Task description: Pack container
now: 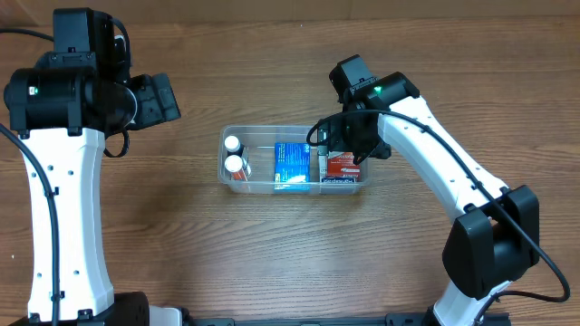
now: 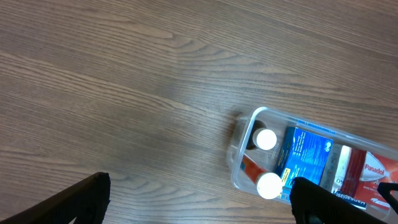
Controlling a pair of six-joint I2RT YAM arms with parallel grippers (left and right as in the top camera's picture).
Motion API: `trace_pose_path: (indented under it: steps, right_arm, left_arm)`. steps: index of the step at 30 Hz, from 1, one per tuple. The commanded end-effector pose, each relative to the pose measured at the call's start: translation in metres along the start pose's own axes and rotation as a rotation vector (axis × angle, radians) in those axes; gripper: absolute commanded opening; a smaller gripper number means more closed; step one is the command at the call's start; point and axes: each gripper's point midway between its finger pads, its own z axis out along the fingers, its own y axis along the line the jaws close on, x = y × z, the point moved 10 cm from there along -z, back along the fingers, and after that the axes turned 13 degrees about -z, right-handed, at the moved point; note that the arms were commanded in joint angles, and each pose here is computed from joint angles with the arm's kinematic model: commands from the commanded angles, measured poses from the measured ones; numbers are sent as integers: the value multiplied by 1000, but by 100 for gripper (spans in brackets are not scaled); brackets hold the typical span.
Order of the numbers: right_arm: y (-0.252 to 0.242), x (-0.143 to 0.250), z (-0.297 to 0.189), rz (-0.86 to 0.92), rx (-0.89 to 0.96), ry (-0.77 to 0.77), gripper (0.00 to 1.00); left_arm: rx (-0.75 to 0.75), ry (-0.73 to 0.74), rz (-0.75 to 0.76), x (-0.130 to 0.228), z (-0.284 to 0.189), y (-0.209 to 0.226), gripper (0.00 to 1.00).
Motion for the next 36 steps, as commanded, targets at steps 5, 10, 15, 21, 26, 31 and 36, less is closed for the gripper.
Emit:
trace_pose_path:
  steps: [5,10,15,21,26,31,36]
  right_arm:
    - [-4,-12,-32,-8,66,-132,94]
    - [-16,-29,-102,39,169,-403,100]
    - [-42,-44,-127,48,198,-546,100]
    - [-73,-48,-130,121,218,-562,100]
    - [-95,-43,-131,174,230,-531,100]
    - [-96,-20,-149,224,220,-509,100]
    - [-87,15,-193,255,257,-621,100]
  left_arm:
    - [0,-14,13,-1,-5,1,96]
    - [23,-28,73,-3,-5,-4,100]
    - [114,-51,301,1,-3,-31,100]
    - [66,-40,343,-1,15,-41,100]
    - [58,-11,345,-3,27,-44,100]
    - [42,17,328,2,25,-40,100]
    - [41,23,271,15,1,-30,100]
